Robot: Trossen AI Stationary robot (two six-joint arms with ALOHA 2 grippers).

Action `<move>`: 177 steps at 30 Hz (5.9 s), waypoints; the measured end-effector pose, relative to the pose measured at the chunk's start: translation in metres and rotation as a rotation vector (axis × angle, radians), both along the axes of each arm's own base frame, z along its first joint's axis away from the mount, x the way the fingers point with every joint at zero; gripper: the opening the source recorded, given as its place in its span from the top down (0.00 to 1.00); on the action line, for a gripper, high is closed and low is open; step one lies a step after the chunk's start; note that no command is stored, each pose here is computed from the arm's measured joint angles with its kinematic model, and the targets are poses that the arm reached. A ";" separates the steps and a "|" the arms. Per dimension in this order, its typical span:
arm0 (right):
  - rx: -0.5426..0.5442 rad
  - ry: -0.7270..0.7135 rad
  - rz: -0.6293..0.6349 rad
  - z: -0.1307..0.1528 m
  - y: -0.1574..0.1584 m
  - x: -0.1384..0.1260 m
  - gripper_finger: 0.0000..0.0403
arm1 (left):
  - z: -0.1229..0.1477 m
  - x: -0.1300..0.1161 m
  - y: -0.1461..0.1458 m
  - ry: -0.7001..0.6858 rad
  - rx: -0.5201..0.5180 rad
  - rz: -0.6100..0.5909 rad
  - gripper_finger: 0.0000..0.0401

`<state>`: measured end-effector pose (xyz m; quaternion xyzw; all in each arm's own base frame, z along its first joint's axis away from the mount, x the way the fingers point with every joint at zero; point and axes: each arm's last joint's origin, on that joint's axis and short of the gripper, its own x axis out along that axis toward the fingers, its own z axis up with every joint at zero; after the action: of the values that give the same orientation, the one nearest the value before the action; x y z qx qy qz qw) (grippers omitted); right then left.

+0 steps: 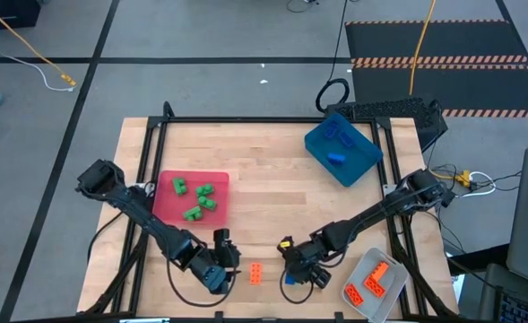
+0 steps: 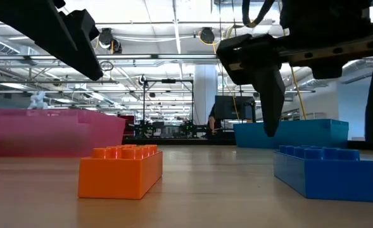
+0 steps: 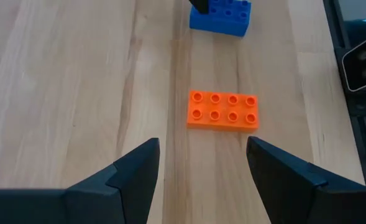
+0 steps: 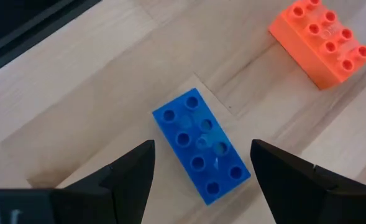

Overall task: Sort & place blocks by color
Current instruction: Put the blue game piece into the blue bin, then put the orange game piece into the gray bin

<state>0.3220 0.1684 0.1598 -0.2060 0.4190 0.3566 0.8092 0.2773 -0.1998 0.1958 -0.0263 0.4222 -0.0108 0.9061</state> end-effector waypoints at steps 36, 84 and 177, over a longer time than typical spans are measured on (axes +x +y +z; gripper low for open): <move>-0.325 -0.048 -0.223 0.007 -0.045 -0.040 0.67 | 0.000 0.003 0.005 -0.028 0.067 0.015 0.40; -0.643 0.310 -1.480 0.043 -0.248 -0.174 0.40 | 0.073 0.085 0.135 -0.437 0.074 0.206 0.40; 0.466 -0.584 -0.673 0.071 -0.149 -0.118 0.26 | -0.040 0.062 0.025 0.054 0.237 -0.387 0.40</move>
<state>0.2036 0.0195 0.2304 0.0356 0.1278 0.0873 0.9873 0.3392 -0.1747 0.1562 0.1612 0.4417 -0.1339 0.8723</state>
